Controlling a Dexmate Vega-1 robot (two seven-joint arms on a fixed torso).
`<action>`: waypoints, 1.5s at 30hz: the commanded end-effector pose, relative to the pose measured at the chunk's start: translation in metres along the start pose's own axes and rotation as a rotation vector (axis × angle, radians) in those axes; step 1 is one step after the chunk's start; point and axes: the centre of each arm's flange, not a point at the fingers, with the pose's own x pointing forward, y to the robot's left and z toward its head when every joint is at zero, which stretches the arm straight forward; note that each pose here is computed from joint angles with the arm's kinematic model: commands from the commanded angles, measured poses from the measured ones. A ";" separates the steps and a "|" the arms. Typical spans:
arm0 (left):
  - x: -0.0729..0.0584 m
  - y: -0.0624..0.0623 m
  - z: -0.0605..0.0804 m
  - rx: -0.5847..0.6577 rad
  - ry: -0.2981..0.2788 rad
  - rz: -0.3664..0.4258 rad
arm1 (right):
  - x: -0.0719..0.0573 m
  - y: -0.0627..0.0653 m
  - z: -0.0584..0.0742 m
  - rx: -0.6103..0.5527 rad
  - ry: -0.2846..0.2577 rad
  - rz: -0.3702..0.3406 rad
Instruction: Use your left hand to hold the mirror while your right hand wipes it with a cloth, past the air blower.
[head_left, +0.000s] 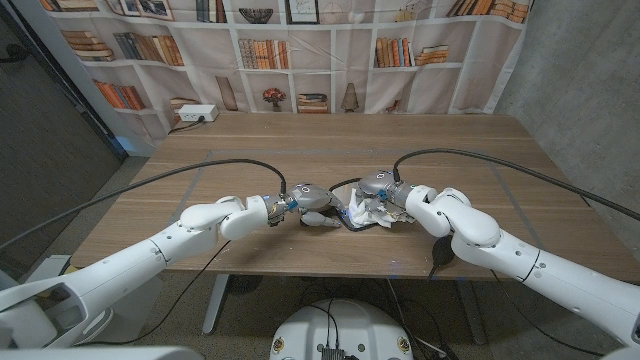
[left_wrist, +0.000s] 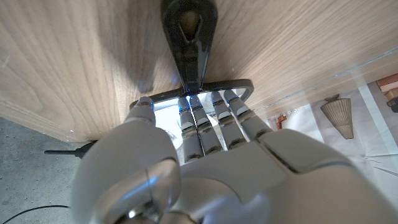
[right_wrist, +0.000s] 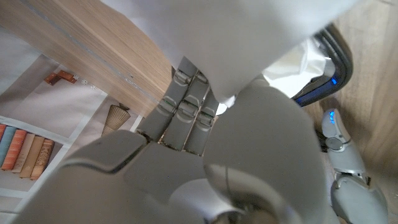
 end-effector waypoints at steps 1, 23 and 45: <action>0.002 -0.004 0.003 -0.016 -0.022 0.016 | 0.048 -0.003 -0.007 -0.016 0.015 0.041; -0.001 -0.003 0.000 -0.016 -0.001 0.007 | 0.088 -0.024 -0.035 -0.085 0.094 0.045; 0.008 -0.003 0.001 -0.006 0.020 -0.004 | 0.010 0.022 -0.014 0.023 0.078 0.156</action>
